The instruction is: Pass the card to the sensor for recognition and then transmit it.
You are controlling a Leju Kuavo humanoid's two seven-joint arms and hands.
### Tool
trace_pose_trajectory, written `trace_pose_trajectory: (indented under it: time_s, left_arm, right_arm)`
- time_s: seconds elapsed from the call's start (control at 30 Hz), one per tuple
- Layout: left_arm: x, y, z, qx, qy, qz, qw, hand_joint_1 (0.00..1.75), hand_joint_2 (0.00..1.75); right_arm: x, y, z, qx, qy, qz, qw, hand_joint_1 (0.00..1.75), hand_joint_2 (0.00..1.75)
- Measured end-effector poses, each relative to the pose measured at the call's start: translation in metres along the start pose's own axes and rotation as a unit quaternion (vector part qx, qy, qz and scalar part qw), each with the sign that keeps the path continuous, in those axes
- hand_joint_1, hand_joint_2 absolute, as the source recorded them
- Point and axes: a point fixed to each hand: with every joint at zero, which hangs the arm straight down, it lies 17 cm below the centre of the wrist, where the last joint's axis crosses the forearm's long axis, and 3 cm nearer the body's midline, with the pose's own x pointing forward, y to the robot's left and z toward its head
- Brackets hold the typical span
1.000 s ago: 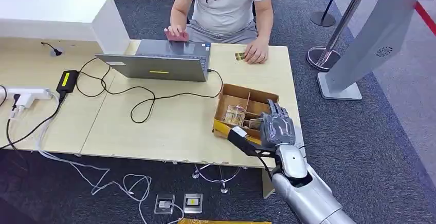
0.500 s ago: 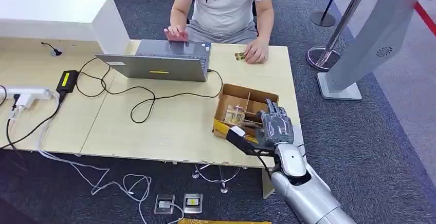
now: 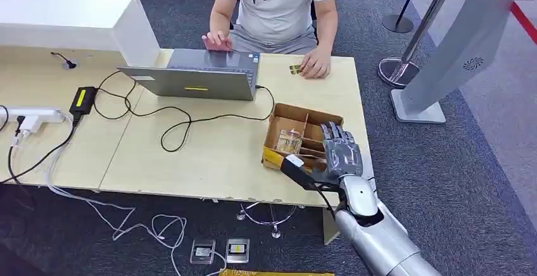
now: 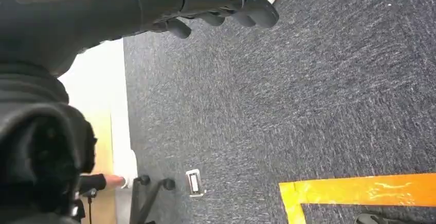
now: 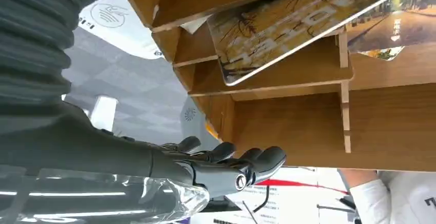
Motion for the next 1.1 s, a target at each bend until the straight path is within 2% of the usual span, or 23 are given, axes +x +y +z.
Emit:
trace_pose_trajectory:
  time_s: [1.1]
  left_arm:
    - [-0.003, -0.003, 0.001, -0.008, 0.007, -0.011, 1.000, 0.00, 0.00]
  right_arm:
    - [0.019, 0.003, -0.003, 0.040, -0.007, -0.022, 0.999, 0.00, 1.75]
